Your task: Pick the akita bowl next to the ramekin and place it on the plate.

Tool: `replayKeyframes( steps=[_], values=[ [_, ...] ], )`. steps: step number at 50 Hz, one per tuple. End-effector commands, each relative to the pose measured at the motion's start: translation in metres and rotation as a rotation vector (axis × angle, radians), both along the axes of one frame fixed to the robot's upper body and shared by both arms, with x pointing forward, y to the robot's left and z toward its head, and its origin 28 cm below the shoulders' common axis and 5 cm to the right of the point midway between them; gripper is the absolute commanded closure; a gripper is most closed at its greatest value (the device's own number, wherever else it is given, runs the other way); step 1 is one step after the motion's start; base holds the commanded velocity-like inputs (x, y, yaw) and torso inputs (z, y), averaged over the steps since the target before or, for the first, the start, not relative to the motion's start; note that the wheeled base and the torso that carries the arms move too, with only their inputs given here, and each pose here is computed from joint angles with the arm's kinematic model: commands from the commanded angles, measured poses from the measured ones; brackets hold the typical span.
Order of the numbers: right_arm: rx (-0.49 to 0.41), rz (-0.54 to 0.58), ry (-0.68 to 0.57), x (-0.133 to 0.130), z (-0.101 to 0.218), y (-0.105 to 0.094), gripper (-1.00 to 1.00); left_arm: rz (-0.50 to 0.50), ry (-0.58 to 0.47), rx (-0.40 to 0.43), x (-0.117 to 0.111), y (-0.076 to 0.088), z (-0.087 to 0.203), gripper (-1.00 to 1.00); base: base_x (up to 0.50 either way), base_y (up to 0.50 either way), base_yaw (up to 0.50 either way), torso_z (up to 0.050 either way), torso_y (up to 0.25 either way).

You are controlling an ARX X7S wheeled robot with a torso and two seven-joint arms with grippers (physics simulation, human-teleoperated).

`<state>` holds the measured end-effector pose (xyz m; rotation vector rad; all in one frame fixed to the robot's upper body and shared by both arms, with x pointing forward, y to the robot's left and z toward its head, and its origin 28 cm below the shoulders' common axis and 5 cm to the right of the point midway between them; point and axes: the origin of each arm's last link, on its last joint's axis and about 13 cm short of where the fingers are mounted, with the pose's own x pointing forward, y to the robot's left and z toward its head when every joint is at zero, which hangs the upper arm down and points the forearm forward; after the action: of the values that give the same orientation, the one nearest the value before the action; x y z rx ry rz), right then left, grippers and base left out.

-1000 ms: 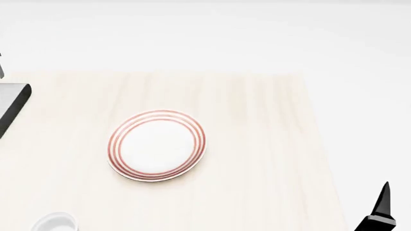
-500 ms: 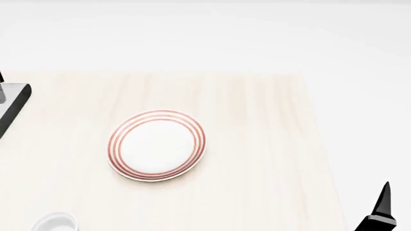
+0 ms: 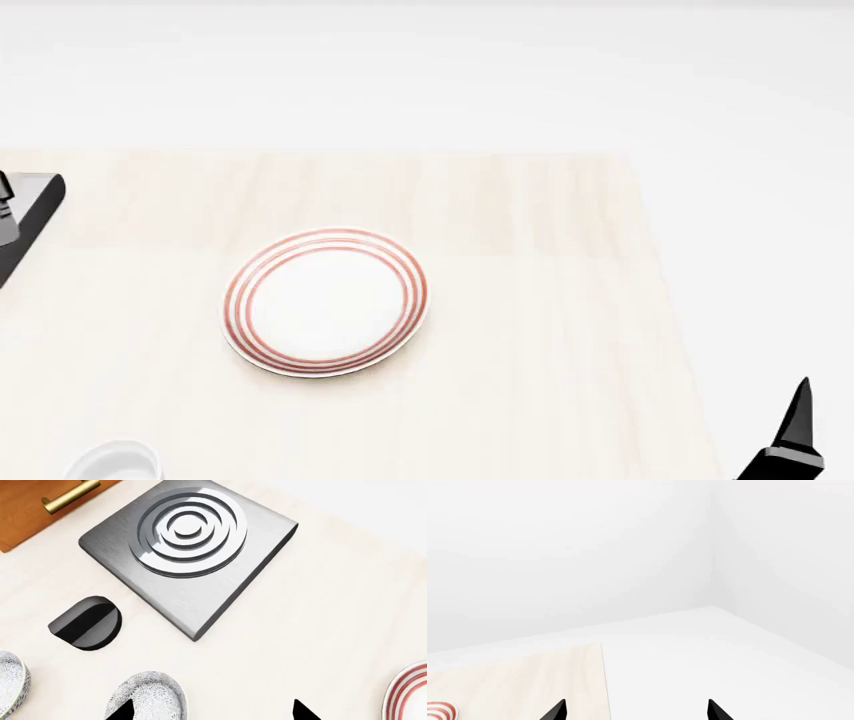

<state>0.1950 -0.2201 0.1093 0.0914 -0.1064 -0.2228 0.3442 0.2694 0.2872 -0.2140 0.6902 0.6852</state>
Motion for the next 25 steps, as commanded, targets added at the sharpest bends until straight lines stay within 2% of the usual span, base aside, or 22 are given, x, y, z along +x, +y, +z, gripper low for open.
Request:
replayKeyframes(
  steps=[1, 11, 17, 25],
  values=[
    [0.004, -0.017, -0.009, -0.001, -0.003, -0.003, -1.0, -0.03, -0.029, -0.056, 0.0, -0.003, -0.005, -1.0, 0.0, 0.0, 0.0, 0.0, 0.0],
    [0.004, -0.017, -0.009, -0.001, -0.002, -0.003, -1.0, -0.025, -0.043, -0.072, -0.001, 0.0, -0.006, -1.0, 0.0, 0.0, 0.0, 0.0, 0.0],
    [0.003, -0.018, -0.009, -0.001, -0.001, -0.003, -1.0, -0.009, -0.083, -0.135, 0.003, 0.003, -0.002, -1.0, 0.0, 0.0, 0.0, 0.0, 0.0],
    [0.004, -0.017, -0.008, -0.001, -0.001, -0.003, -1.0, 0.003, -0.099, -0.167, 0.007, 0.005, -0.004, -1.0, 0.0, 0.0, 0.0, 0.0, 0.0]
  ],
)
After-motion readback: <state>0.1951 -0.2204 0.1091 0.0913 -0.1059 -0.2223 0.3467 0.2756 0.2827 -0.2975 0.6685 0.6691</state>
